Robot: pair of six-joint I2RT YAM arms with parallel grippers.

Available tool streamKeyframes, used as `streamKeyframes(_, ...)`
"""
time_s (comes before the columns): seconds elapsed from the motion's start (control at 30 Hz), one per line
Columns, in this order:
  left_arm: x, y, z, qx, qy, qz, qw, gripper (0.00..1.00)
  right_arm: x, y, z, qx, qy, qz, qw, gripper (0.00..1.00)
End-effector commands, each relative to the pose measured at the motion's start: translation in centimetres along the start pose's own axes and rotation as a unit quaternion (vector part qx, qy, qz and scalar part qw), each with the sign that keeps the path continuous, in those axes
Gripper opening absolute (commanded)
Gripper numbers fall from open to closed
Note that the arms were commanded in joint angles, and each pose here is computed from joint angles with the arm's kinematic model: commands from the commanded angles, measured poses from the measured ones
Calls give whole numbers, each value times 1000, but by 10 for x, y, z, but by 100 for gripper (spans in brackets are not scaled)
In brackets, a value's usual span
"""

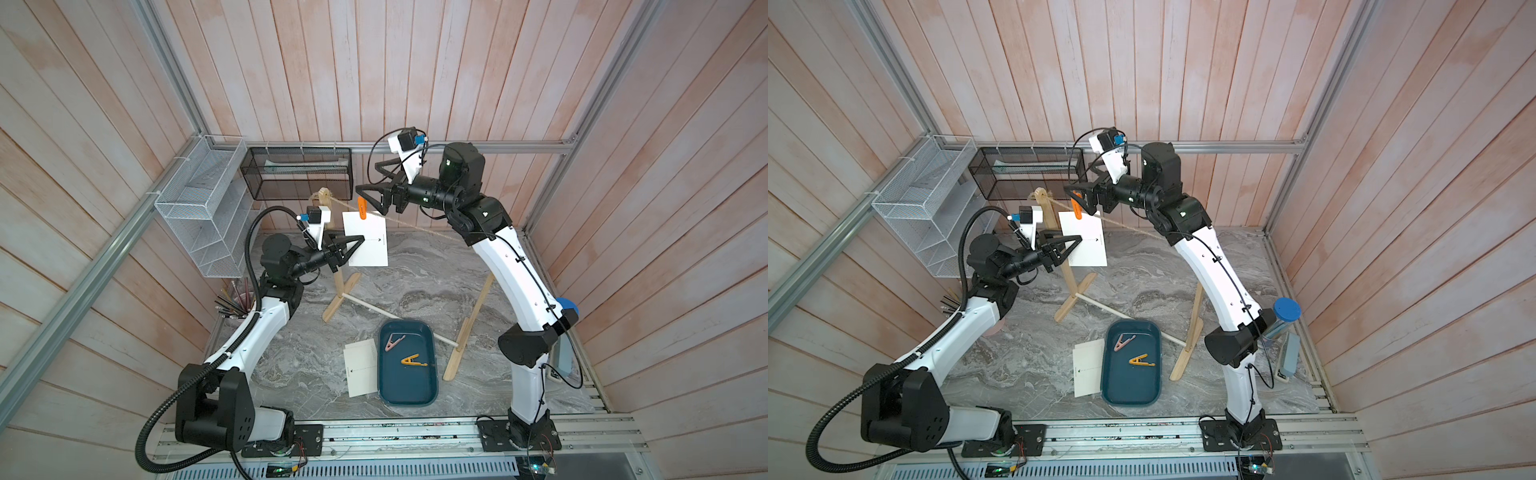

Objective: Remove the postcards from the strings
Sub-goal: Pinch the postcard on the clothesline, then remove the clamp from the clothesline.

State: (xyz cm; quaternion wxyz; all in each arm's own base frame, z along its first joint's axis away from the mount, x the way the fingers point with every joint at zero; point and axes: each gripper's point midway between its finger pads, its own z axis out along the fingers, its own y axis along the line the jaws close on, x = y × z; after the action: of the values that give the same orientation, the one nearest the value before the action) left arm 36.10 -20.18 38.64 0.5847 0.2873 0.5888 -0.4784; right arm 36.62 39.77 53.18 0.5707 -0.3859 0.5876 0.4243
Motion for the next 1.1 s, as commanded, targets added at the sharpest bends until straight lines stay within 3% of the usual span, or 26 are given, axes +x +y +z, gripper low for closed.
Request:
streamKeyframes(0.0, -2, -3, 0, 15, -4, 8, 1000, 13, -7, 5, -9, -19, -6, 3, 1000, 97)
streamKeyframes(0.17, -1, -3, 0, 19, -2, 6, 1000, 0, 5, 11, -4, -47, 10, -1, 999, 98)
streamKeyframes(0.7, 0, -7, -1, 25, 4, 6, 1000, 0, 40, 2, 16, -76, 41, 2, 996, 96)
streamKeyframes(0.87, 0, -7, -1, 27, 6, 7, 1000, 0, 48, -1, 19, -79, 49, 4, 996, 90)
streamKeyframes(1.07, -1, -9, -1, 32, 9, 7, 999, 0, 49, 4, 19, -92, 49, 1, 994, 75)
